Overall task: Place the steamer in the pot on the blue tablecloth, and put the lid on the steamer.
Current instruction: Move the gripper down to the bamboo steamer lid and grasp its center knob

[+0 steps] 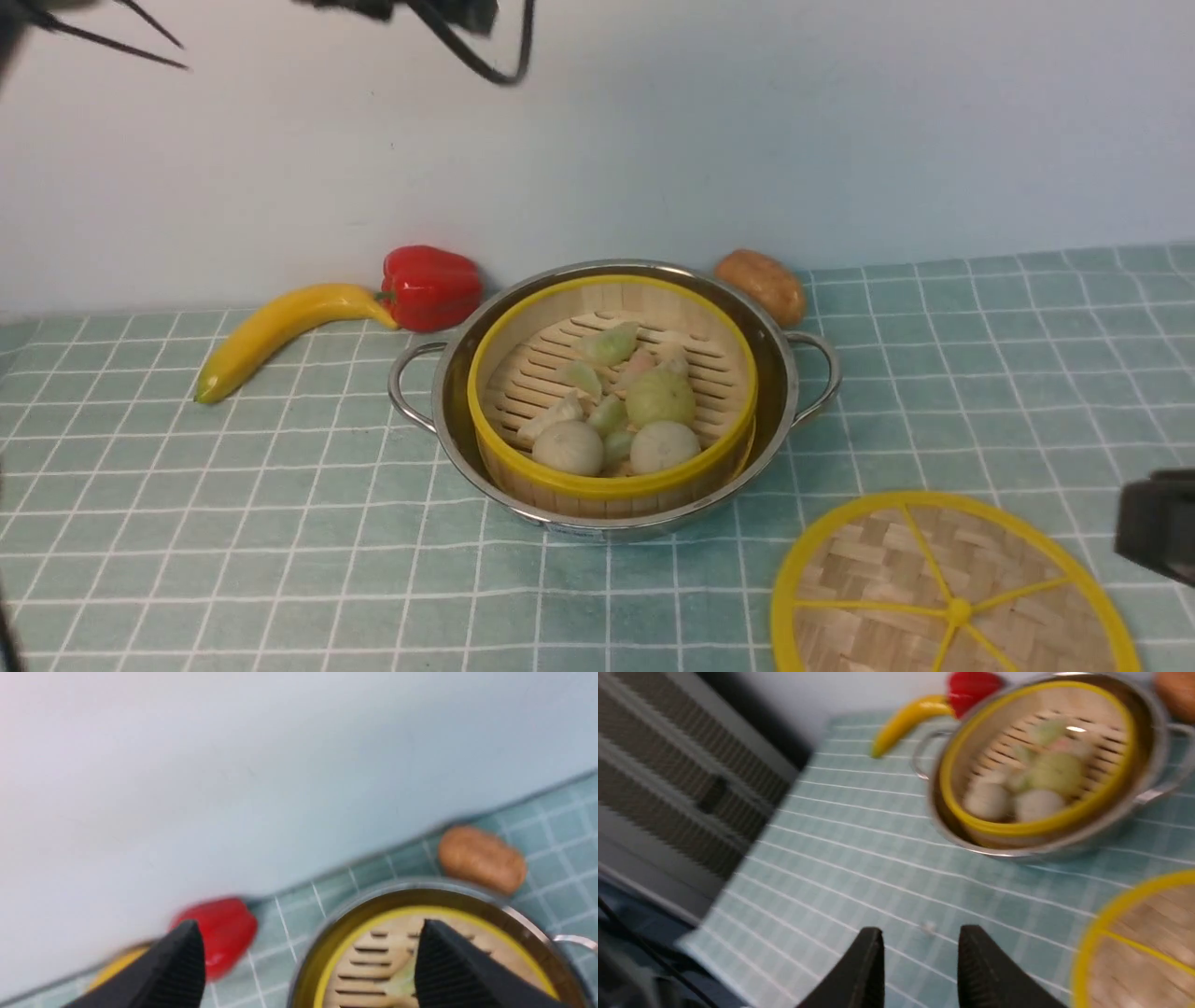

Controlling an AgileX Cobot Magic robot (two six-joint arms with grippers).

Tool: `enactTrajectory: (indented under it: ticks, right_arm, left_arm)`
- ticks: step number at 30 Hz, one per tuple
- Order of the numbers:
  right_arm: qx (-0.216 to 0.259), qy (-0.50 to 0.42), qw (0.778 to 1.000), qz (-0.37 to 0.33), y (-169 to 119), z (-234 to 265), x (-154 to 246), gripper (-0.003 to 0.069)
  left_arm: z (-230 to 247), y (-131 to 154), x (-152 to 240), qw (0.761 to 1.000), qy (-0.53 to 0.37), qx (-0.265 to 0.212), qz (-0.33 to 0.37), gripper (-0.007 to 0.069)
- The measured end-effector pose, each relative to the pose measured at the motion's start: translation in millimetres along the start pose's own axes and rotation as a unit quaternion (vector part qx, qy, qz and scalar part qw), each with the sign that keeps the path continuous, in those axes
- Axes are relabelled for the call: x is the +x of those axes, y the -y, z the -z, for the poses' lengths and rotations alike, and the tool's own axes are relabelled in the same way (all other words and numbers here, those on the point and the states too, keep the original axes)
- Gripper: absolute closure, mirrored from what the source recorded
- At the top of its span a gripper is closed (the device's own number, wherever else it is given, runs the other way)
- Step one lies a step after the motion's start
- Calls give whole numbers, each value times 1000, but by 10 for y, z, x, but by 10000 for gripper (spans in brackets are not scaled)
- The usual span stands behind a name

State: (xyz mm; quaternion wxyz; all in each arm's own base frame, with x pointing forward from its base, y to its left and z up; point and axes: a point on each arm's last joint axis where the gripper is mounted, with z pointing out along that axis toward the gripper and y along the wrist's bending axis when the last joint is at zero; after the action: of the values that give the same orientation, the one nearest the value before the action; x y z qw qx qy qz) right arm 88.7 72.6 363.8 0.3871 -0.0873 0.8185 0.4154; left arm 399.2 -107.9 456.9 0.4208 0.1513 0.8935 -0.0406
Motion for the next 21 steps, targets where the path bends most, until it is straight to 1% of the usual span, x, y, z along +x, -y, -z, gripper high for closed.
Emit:
enactTrajectory:
  ticks: [1, 2, 3, 4, 5, 7, 8, 9, 10, 12, 13, 14, 15, 16, 17, 18, 20, 21]
  right_arm:
    - [-4, -2, 1000, 4, 0, -11, -4, 416]
    - [-30, -18, 999, 6, 16, -99, -44, 416]
    - [-34, -21, 999, 3, 23, -120, -55, 416]
    - [-51, -45, 998, 10, 58, -204, -71, 416]
    - [-51, -47, 998, 8, 66, -214, -76, 416]
    - [-53, -94, 994, 4, 167, -341, -75, 416]
    - [-49, -100, 994, 2, 190, -361, -75, 416]
    - [-32, -129, 991, 0, 280, -426, -61, 416]
    - [-15, -145, 989, 0, 346, -463, -54, 416]
    - [42, -183, 982, -3, 537, -548, -35, 416]
    - [54, -191, 980, -1, 577, -563, -30, 416]
    - [114, -206, 972, -6, 763, -632, -40, 416]
    - [118, -210, 971, -4, 779, -637, -37, 416]
    - [161, -215, 963, -9, 925, -696, -53, 416]
    - [177, -222, 959, -9, 992, -733, -61, 416]
    - [181, -221, 958, -10, 1001, -742, -67, 416]
    - [196, -233, 952, -7, 1059, -826, -81, 416]
    - [197, -247, 949, 0, 1056, -940, -83, 416]
  left_arm:
    - [93, -1, -18, 1000, 9, -1, 0, 87]
    - [454, -12, -62, 999, 41, -7, -2, 125]
    - [499, -13, -66, 999, 45, -8, -2, 125]
    - [906, -23, -76, 997, 80, -16, -3, 175]
    - [947, -24, -73, 996, 82, -17, -4, 190]
    - [1583, -25, 2, 991, 133, -24, -4, 319]
    - [1574, -24, 6, 991, 131, -24, -4, 329]
    - [1924, -19, 98, 987, 156, -26, -6, 404]
    - [2119, -13, 176, 985, 168, -28, -9, 459]
    - [2452, 1, 369, 982, 184, -31, -17, 563]
    - [2456, 3, 399, 983, 180, -31, -18, 572]
    - [2728, 17, 615, 980, 192, -34, -28, 627]
    - [2720, 20, 650, 981, 187, -34, -30, 630]
    - [2926, 36, 875, 980, 194, -37, -39, 648]
    - [2977, 47, 1040, 981, 187, -37, -43, 648]
    - [2993, 49, 1073, 981, 187, -37, -43, 648]
    - [3104, 72, 1385, 981, 182, -37, -46, 648]
    - [3174, 96, 1719, 983, 176, -37, -47, 648]
